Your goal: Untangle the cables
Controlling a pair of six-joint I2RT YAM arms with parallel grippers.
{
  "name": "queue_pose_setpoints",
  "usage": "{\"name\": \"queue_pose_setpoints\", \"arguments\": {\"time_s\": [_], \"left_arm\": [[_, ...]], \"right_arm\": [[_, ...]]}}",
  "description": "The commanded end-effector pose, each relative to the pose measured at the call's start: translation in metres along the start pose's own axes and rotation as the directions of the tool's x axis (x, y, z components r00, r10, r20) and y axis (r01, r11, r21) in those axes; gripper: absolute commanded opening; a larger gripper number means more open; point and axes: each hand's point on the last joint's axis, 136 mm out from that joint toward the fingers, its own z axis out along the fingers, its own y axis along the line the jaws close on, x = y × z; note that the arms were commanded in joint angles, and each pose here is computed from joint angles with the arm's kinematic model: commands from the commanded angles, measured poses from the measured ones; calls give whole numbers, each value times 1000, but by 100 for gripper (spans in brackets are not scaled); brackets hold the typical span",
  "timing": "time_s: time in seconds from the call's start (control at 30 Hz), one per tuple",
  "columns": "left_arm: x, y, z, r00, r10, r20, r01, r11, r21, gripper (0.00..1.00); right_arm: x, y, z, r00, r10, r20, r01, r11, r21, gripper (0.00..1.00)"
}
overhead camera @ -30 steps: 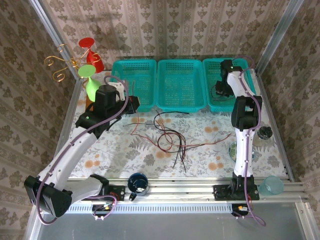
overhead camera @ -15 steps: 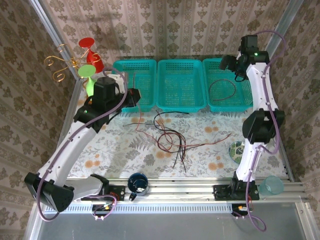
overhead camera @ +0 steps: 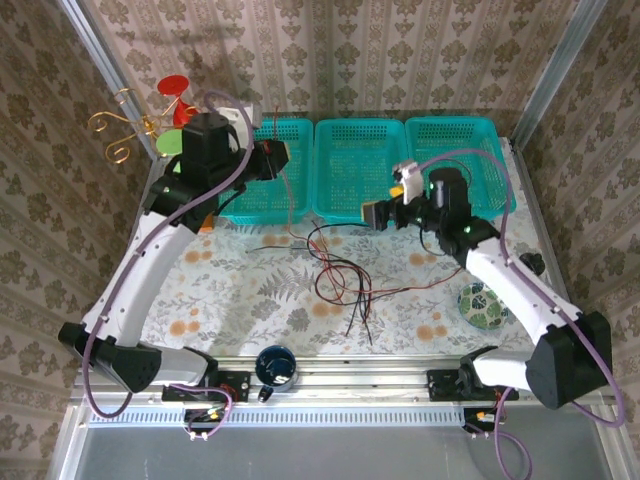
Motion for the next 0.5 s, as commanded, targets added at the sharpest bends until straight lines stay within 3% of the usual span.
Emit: {"name": "queue_pose_setpoints", "arguments": {"time_s": [0.0, 0.1, 0.2, 0.47], "left_arm": [[-6, -17, -7, 1000, 26, -3, -26, 998, 50, 0], [-8, -20, -10, 1000, 22, 4, -22, 998, 56, 0], [-10, -21, -14, 1000, 18, 14, -19, 998, 60, 0], [-8, -22, -18, 1000, 16, 11, -16, 998, 61, 0]], "right_arm": [[-47, 52, 0, 931, -247, 268, 289, 948, -131, 95], [-25, 78, 24, 927, -321, 196, 359, 911, -204, 95], [-16, 98, 44, 898, -379, 224, 424, 881, -211, 94], [15, 144, 97, 893, -411, 185, 451, 823, -346, 90]]}}
